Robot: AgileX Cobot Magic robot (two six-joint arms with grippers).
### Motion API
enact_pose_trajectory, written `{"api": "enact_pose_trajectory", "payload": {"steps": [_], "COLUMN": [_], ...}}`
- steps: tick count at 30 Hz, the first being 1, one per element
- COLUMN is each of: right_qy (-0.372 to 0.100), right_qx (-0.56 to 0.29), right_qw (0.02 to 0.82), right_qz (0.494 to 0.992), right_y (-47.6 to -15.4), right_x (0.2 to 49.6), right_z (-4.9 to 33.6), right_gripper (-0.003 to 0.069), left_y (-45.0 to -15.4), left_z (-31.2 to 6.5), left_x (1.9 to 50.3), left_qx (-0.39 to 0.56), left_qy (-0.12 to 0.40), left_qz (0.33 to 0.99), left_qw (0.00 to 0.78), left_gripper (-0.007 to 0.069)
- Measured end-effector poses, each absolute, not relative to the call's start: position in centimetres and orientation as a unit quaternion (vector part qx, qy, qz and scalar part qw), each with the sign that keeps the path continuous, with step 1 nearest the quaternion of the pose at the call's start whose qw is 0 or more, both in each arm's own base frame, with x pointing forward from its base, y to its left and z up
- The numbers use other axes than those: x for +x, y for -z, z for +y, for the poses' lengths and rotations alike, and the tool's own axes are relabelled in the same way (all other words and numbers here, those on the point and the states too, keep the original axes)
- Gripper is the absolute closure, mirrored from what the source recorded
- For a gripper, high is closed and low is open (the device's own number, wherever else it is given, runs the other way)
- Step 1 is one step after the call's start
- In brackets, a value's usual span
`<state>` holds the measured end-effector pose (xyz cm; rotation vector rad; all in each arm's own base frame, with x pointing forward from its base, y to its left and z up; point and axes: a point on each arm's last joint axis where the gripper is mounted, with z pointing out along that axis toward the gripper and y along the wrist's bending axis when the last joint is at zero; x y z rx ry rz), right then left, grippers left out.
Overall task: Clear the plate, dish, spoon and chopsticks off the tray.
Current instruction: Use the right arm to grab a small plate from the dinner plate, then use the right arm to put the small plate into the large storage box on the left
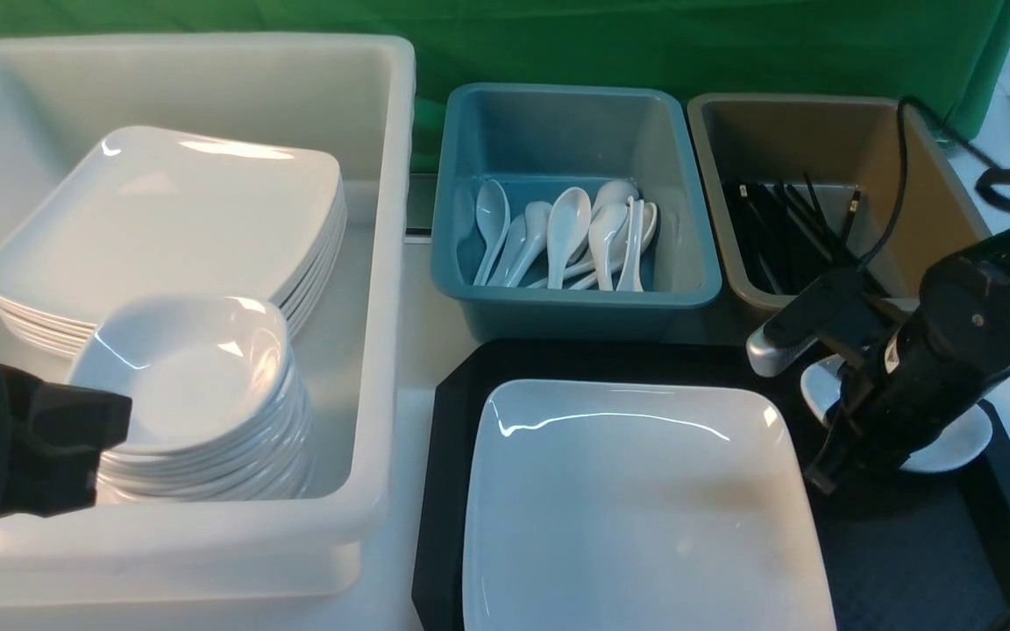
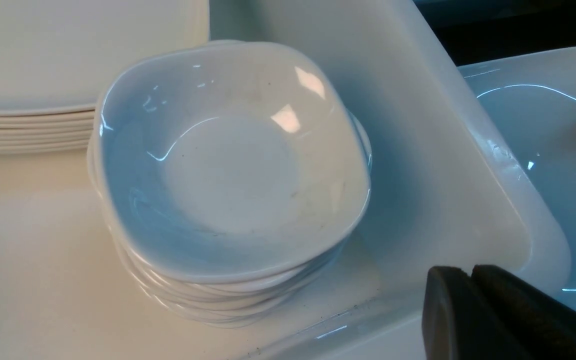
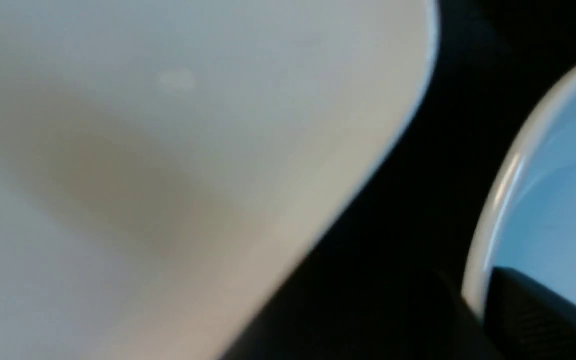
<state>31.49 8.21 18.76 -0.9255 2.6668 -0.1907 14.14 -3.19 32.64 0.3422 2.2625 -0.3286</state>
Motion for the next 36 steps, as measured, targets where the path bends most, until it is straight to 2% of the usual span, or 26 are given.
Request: {"api": "enact_pose_trajectory", "payload": {"steps": [2, 3, 4, 10, 11, 14, 16, 17, 19, 23, 27, 32, 36], "right_qy": [0.067, 0.067, 0.063, 0.041, 0.022, -0.031, -0.049, -0.093, -0.143, -0.19, -0.224, -0.242, -0.23], "right_qx": [-0.303, -0.303, -0.285, -0.241, -0.23, -0.236, -0.247, -0.271, -0.323, -0.397, -0.462, -0.527, -0.559], "right_qw": [0.181, 0.179, 0.197, 0.288, 0.332, 0.402, 0.418, 0.441, 0.456, 0.46, 0.454, 0.424, 0.409], "right_qz": [0.933, 0.933, 0.936, 0.926, 0.914, 0.884, 0.873, 0.851, 0.817, 0.771, 0.728, 0.696, 0.683], "right_y": [-20.9, -20.9, -22.7, -29.4, -32.1, -36.3, -37.4, -38.9, -40.3, -41.0, -40.4, -37.6, -35.0], "right_x": [30.8, 30.8, 30.1, 27.3, 26.5, 25.7, 25.5, 25.2, 24.8, 24.3, 23.9, 23.7, 24.1], "right_z": [8.0, 8.0, 7.8, 7.3, 7.3, 8.2, 8.8, 10.4, 13.4, 19.0, 25.9, 33.6, 37.5], "right_gripper": [0.0582, 0.0582, 0.0596, 0.0598, 0.0598, 0.0598, 0.0599, 0.0599, 0.0599, 0.0599, 0.0599, 0.06, 0.06], "left_y": [-32.6, -32.6, -32.6, -32.8, -32.9, -33.8, -34.3, -35.5, -37.1, -39.0, -38.8, -38.4, -38.4], "left_z": [-3.2, -3.2, -3.2, -3.1, -3.1, -2.8, -2.6, -2.1, -1.3, -0.1, 0.3, 0.3, 0.4], "left_x": [14.1, 14.1, 14.1, 14.3, 14.4, 14.7, 14.8, 14.9, 14.9, 14.5, 14.0, 13.8, 13.8], "left_qx": [0.135, 0.135, 0.135, 0.131, 0.124, 0.103, 0.093, 0.077, 0.05, -0.005, -0.025, -0.039, -0.047], "left_qy": [0.13, 0.13, 0.13, 0.128, 0.126, 0.119, 0.112, 0.087, 0.049, 0.004, -0.009, -0.006, -0.003], "left_qz": [0.896, 0.896, 0.896, 0.893, 0.889, 0.881, 0.879, 0.874, 0.869, 0.869, 0.882, 0.893, 0.895], "left_qw": [0.403, 0.403, 0.404, 0.412, 0.422, 0.445, 0.455, 0.472, 0.49, 0.495, 0.471, 0.447, 0.444], "left_gripper": [0.0608, 0.0608, 0.0608, 0.0608, 0.0608, 0.0608, 0.0608, 0.0608, 0.0608, 0.0608, 0.0608, 0.0608, 0.0608]}}
